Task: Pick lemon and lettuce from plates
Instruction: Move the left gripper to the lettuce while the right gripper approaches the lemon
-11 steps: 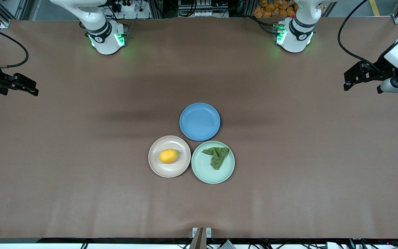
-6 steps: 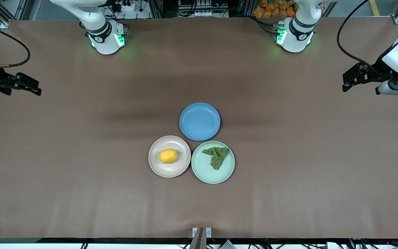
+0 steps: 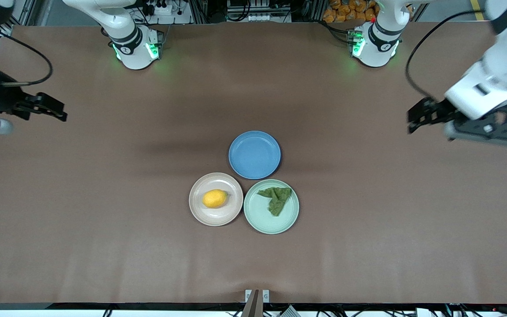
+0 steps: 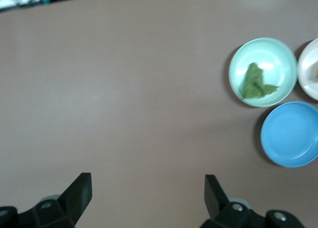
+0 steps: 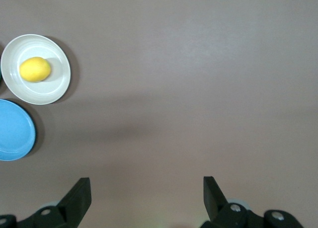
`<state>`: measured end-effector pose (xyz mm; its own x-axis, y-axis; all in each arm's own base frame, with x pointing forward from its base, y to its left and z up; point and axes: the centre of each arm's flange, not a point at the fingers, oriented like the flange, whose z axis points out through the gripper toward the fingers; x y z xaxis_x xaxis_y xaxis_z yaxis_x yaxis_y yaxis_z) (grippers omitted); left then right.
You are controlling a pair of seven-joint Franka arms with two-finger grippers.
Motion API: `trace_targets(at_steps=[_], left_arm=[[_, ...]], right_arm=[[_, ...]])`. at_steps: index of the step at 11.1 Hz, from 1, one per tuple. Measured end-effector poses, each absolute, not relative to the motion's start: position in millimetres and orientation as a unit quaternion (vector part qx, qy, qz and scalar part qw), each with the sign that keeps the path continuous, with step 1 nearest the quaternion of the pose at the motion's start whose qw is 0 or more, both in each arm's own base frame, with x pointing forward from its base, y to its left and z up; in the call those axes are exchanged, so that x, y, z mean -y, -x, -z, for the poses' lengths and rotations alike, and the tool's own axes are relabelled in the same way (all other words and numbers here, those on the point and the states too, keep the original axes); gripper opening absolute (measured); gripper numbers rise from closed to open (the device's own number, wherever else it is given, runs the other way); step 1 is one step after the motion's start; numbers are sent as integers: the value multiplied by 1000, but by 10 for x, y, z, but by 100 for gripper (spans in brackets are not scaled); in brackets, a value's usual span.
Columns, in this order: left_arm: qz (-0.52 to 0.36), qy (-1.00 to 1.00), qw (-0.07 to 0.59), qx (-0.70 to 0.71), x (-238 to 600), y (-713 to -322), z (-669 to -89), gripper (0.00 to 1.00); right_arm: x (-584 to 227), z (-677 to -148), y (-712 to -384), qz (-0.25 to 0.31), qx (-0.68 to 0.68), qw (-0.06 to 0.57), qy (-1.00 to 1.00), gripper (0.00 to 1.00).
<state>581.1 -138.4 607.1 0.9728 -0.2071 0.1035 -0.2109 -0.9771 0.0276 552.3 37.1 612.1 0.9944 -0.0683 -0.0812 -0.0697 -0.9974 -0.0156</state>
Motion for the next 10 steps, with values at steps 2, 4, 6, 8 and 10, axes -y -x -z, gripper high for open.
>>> trace_targets(at_steps=[2, 4, 6, 8, 10], left_arm=[[-72, -989, 37, 121, 1867, -6017, -5700, 100], [-92, -986, 57, 129, 2306, -6219, -5233, 100], [-111, -980, 75, 150, 2700, -6310, -4871, 100], [-143, -970, 96, 170, 3163, -6292, -4649, 100], [-165, -963, 114, 181, 3470, -6311, -4320, 100]], right_arm=[[-630, -6104, -5511, -41, -49, 7, 998, 100], [-825, -6078, -5514, -39, -55, 6, 998, 100], [-1003, -6035, -5532, -37, -66, 11, 997, 100], [-1197, -5979, -5563, -35, -84, 25, 996, 100], [-1448, -5907, -5567, -35, -100, 26, 994, 100]])
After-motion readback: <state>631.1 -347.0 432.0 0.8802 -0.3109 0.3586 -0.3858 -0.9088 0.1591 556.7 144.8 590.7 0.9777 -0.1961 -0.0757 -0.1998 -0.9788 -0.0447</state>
